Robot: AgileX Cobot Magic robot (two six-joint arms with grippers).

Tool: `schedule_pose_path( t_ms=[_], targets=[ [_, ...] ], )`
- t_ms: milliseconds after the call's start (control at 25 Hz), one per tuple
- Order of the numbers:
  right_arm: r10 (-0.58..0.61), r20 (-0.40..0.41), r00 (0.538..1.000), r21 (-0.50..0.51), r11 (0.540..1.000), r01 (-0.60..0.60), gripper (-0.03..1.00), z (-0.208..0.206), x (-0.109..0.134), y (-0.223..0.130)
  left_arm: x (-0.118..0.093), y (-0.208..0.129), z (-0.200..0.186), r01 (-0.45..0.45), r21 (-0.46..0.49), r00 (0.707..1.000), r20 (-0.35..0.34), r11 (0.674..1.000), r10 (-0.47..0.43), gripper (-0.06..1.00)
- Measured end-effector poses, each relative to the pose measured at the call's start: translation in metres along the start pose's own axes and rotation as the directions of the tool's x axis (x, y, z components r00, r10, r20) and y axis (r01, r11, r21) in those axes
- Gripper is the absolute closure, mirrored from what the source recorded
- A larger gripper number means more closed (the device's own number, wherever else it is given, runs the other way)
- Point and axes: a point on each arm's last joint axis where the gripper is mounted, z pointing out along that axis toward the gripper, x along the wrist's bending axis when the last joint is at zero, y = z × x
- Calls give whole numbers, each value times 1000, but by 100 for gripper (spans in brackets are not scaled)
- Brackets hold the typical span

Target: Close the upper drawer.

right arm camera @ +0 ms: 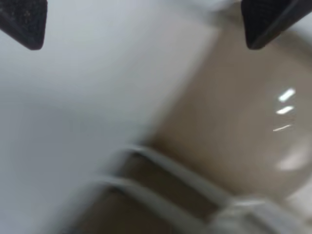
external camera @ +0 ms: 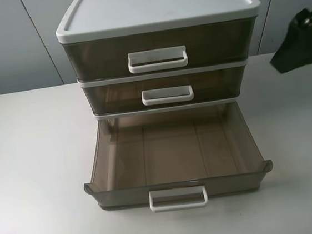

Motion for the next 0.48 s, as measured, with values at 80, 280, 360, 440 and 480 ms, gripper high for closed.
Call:
schedule_pose_path(
  t_ms=[80,280,360,440,480],
  targets=[
    [131,95,987,-29,991,-129,36,-9,-24,-15,0,0,0,0,0,1000,0,1000,0,20],
    [353,184,917,-150,933,-328,36,-27,-37,-64,0,0,0,0,0,1000,0,1000,0,20],
    [390,195,900,-210,913,-350,36,-33,-30,-82,0,0,0,0,0,1000,0,1000,0,20],
    [409,190,892,-275,895,-352,36,-37,-20,-101,0,0,0,0,0,1000,0,1000,0,20],
    [418,185,889,-302,885,-353,36,-37,-15,-109,0,0,0,0,0,1000,0,1000,0,20]
  ],
)
